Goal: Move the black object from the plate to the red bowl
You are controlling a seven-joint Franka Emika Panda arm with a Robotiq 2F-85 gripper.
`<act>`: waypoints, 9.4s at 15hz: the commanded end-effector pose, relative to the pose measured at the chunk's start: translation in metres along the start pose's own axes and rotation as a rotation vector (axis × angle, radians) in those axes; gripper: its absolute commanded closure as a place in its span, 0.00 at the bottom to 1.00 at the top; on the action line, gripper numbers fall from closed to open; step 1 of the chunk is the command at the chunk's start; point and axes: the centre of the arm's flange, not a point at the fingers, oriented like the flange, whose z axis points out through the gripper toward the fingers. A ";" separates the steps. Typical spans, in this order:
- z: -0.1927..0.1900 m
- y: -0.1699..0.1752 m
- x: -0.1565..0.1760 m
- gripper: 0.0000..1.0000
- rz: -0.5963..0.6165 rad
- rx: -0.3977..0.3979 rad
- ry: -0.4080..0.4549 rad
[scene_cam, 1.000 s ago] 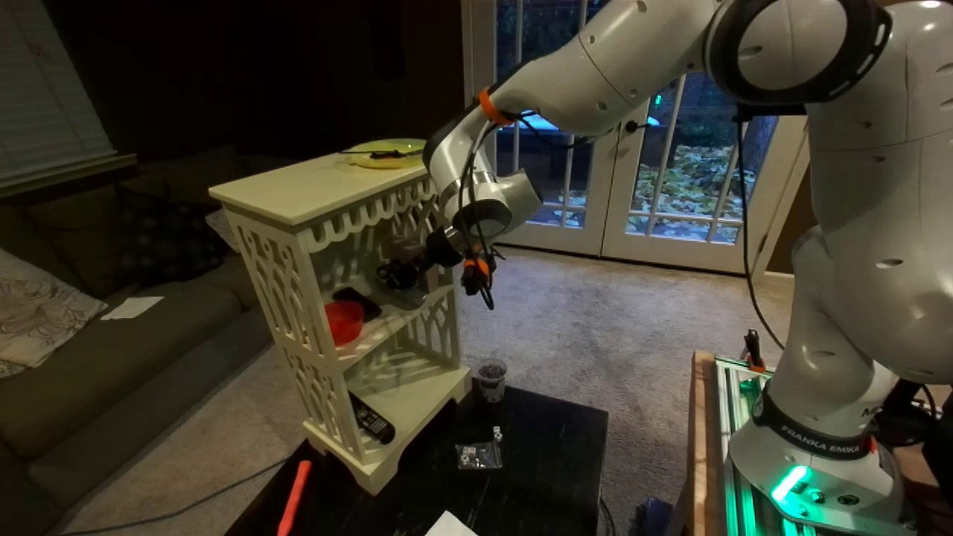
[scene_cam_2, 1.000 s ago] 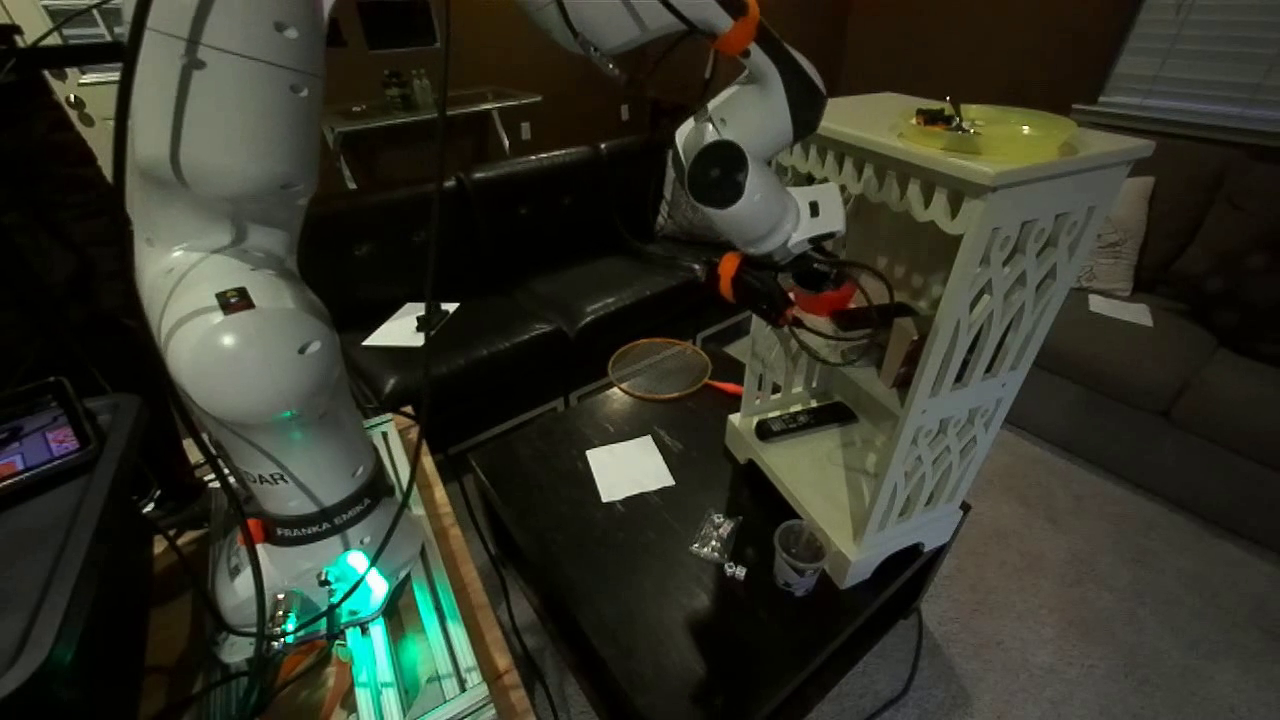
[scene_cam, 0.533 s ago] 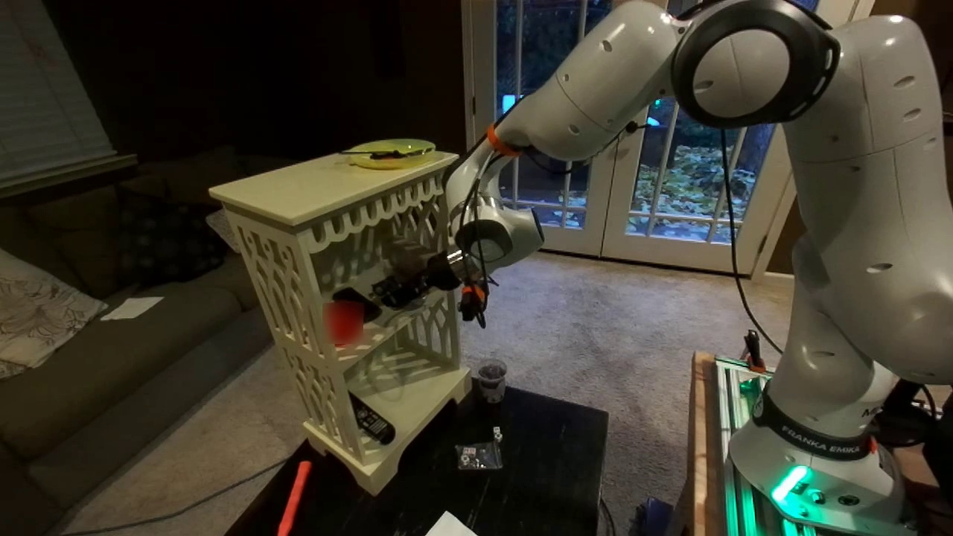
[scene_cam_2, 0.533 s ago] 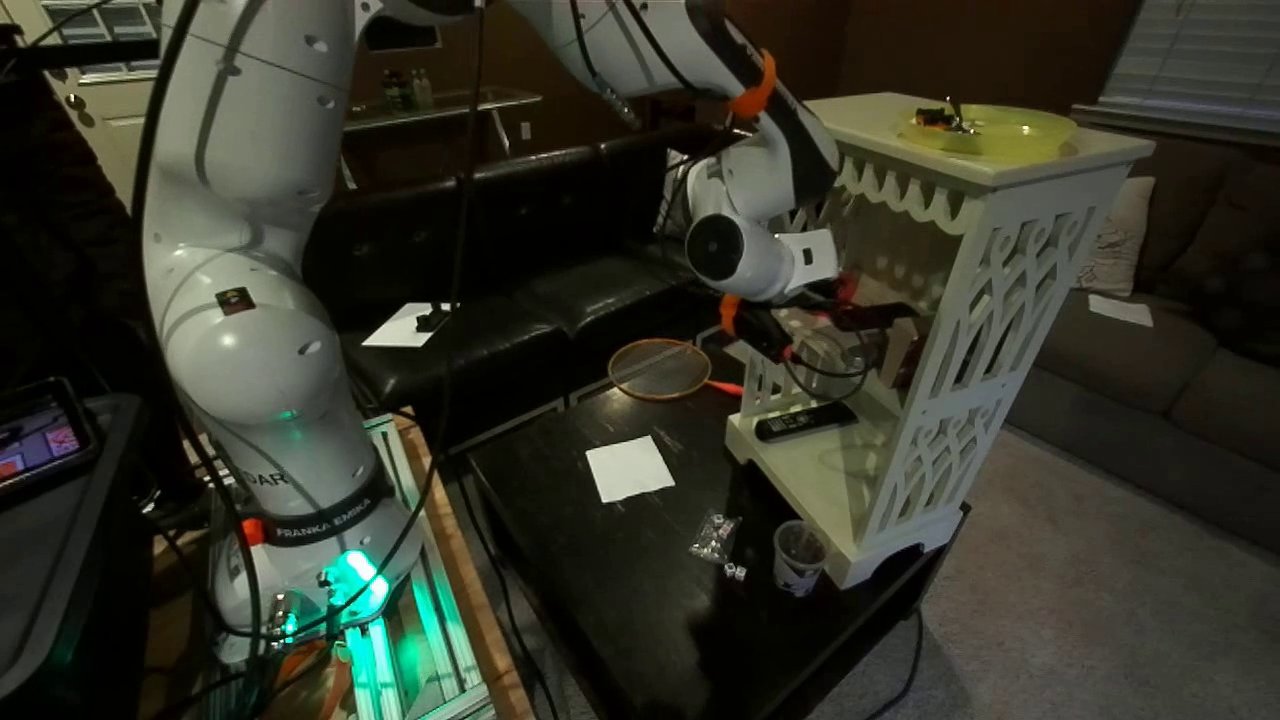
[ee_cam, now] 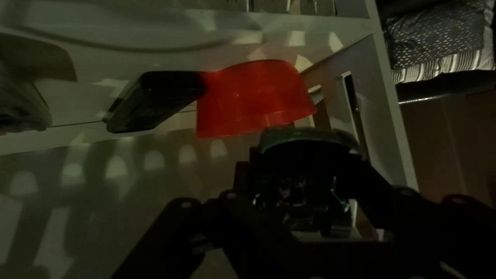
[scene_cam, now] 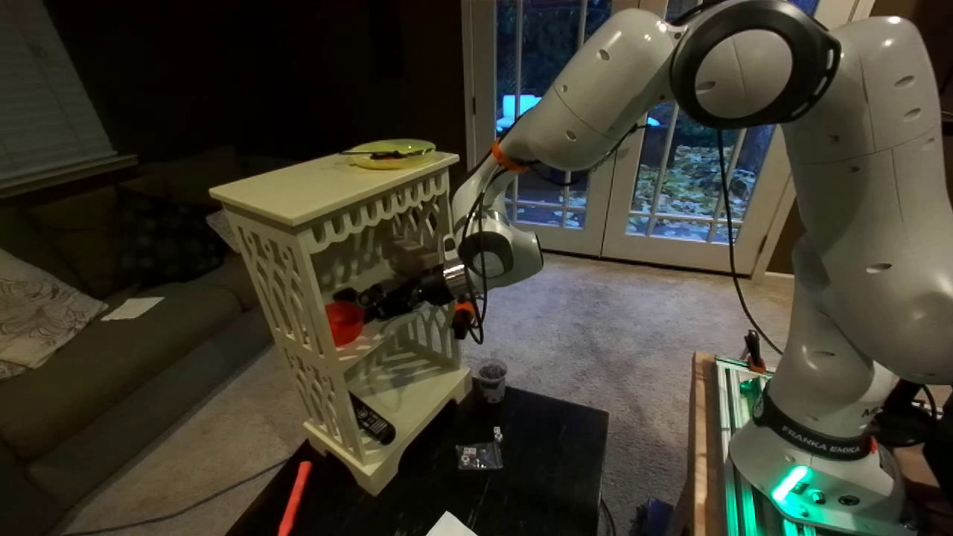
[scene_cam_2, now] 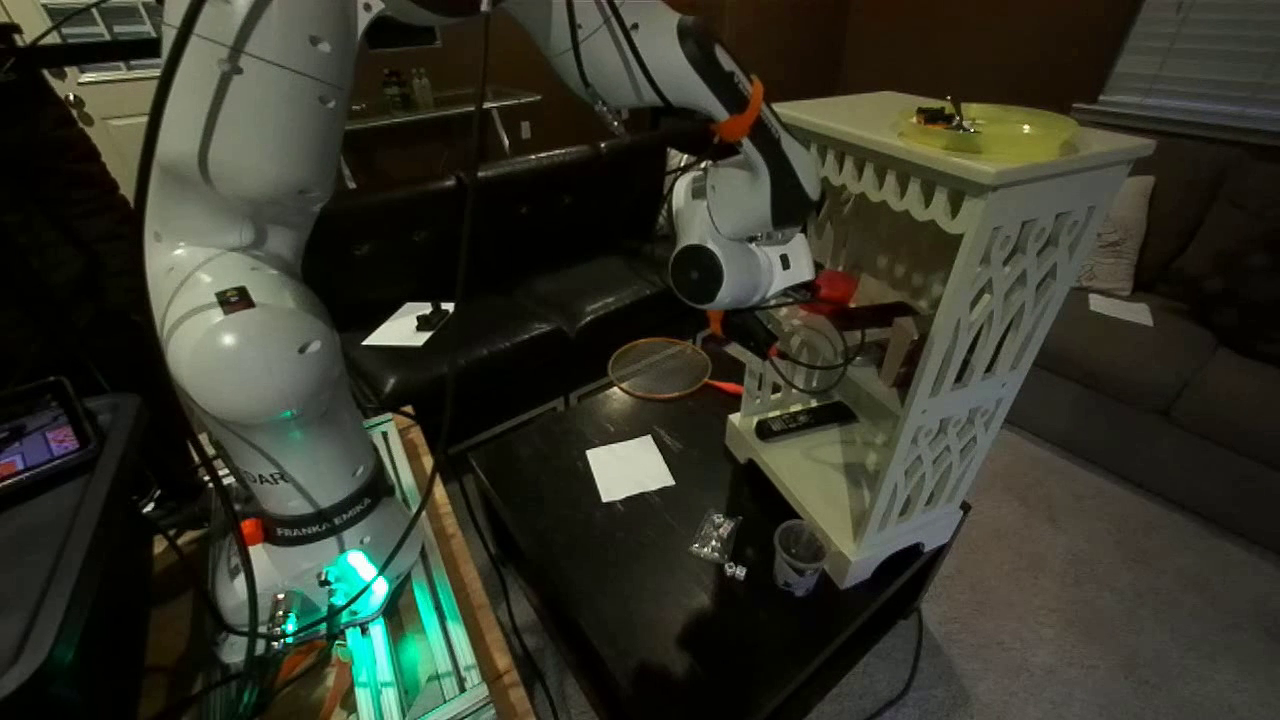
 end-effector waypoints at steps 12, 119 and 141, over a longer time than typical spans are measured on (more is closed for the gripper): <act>0.001 0.000 0.011 0.58 0.075 -0.033 0.103; 0.018 0.038 0.043 0.58 -0.185 -0.104 0.024; 0.076 -0.024 0.020 0.58 -0.155 0.024 0.052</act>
